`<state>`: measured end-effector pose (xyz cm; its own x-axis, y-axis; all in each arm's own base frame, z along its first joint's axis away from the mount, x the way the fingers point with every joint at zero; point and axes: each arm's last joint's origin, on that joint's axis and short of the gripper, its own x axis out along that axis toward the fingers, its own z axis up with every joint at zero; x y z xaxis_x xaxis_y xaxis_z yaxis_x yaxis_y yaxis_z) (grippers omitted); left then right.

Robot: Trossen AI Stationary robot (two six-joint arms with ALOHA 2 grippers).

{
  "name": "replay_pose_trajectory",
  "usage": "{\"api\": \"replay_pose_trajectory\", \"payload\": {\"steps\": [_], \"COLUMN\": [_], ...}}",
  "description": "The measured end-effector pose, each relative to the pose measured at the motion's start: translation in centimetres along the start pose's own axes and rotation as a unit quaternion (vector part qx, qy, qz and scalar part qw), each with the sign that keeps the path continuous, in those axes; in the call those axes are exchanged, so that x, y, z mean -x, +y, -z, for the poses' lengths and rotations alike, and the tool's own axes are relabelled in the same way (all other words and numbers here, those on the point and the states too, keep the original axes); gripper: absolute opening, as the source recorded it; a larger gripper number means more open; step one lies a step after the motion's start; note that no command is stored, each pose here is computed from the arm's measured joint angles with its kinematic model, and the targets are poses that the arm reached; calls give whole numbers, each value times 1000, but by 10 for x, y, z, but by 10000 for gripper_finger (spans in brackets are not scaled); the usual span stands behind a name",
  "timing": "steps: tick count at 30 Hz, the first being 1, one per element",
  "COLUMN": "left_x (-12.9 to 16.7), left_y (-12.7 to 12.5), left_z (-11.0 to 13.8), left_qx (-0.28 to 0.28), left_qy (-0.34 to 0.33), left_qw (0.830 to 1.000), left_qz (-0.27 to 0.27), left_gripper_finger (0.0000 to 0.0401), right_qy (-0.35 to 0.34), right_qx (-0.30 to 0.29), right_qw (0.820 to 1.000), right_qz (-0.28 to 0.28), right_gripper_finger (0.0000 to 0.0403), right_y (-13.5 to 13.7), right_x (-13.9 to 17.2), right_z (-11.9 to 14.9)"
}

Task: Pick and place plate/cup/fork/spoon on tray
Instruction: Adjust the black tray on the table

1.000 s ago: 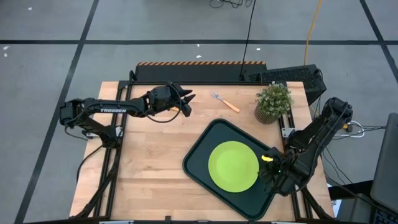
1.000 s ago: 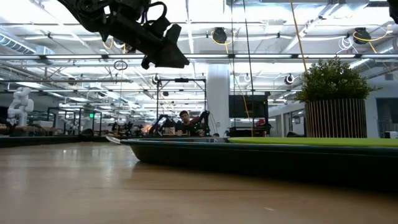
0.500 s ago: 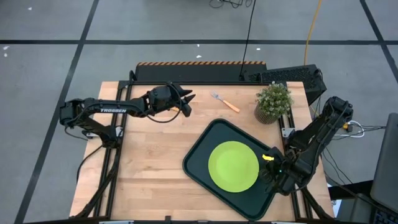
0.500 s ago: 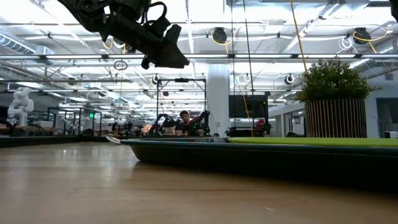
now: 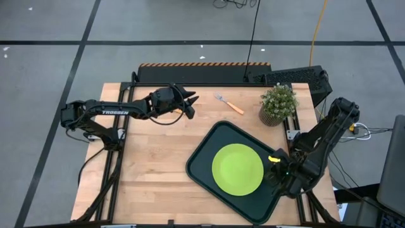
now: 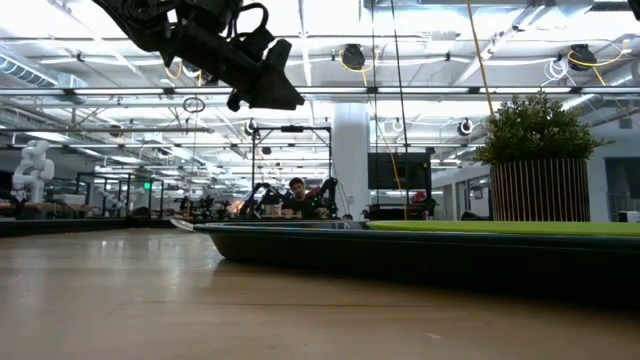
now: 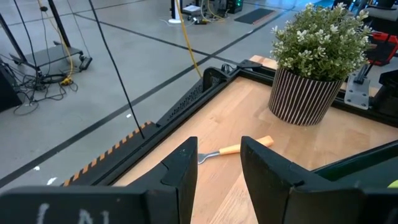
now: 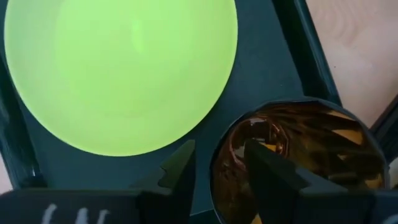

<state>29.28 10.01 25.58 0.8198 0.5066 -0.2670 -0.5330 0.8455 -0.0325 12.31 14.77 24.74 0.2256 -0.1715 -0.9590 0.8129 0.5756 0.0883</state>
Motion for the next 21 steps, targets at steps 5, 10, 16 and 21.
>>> {"api": "replay_pose_trajectory", "payload": {"steps": [5,10,16,21], "left_x": [0,0,0,0], "left_y": [0,0,0,0], "left_z": [0,0,1,1], "left_qx": [3,3,3,3], "left_qy": [0,0,3,3], "left_qw": [1000,1000,1000,1000], "left_qz": [0,0,0,0], "left_gripper_finger": [124,124,124,124], "right_qy": [-5,-15,-2,20], "right_qx": [13,21,10,14], "right_qw": [1000,1000,999,998], "right_qz": [2,-5,-37,-62], "right_gripper_finger": [130,130,130,130], "right_y": [-1,-5,-15,-28], "right_x": [9,20,35,46], "right_z": [-4,-9,-17,-24]}}
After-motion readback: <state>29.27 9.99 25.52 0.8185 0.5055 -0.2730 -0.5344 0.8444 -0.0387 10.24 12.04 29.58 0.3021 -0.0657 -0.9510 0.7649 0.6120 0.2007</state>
